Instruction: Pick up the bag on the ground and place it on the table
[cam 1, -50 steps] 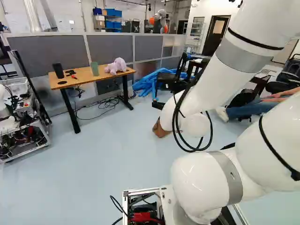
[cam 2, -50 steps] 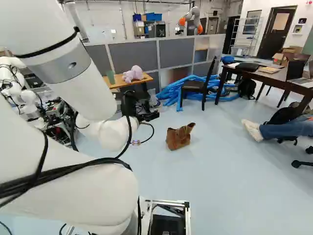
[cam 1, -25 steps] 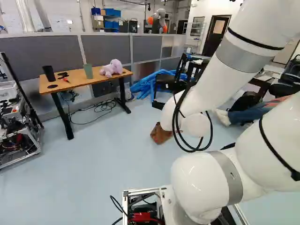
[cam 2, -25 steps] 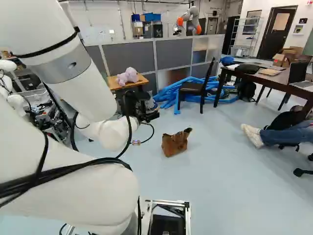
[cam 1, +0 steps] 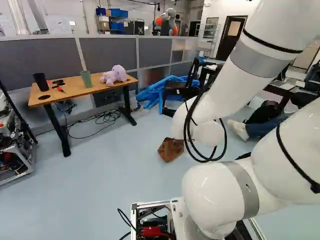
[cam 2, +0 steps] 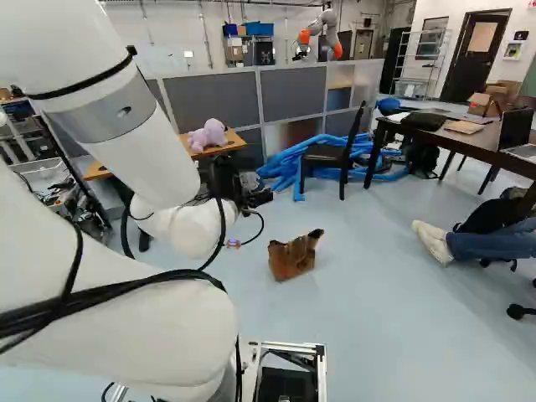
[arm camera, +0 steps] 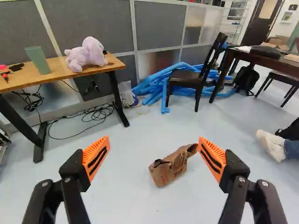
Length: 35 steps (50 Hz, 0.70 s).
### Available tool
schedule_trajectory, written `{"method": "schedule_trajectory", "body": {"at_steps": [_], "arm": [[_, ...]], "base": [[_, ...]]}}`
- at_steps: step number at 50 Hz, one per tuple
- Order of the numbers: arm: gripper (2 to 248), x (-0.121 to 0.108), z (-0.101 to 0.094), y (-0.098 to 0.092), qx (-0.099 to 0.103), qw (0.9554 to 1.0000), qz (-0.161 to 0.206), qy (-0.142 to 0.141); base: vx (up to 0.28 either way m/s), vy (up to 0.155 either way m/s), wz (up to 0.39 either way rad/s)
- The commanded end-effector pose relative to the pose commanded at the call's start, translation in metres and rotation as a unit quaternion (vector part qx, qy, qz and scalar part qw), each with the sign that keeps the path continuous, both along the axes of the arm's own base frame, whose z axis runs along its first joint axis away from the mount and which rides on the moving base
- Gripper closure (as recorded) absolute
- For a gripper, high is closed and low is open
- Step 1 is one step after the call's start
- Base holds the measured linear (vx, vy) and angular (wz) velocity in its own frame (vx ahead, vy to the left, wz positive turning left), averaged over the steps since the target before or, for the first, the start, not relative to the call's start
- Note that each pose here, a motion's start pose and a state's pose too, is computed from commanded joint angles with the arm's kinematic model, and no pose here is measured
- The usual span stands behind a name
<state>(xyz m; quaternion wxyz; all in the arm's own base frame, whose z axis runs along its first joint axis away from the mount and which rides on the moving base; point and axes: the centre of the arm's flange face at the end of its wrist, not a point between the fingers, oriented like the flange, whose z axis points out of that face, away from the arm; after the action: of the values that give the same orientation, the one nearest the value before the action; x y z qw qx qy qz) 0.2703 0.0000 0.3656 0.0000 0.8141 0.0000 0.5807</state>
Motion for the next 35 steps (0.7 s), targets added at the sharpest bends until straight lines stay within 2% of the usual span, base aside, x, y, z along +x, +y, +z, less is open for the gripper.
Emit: {"method": "schedule_trajectory", "body": {"at_steps": [22, 35], "arm": [[3, 0.0, 0.0, 0.0, 0.0, 1.0, 0.0, 0.0], [3, 0.0, 0.0, 0.0, 0.0, 1.0, 0.0, 0.0]], "base": [[0.196, -0.081, -0.002], [0.124, -0.025, -0.014]]}}
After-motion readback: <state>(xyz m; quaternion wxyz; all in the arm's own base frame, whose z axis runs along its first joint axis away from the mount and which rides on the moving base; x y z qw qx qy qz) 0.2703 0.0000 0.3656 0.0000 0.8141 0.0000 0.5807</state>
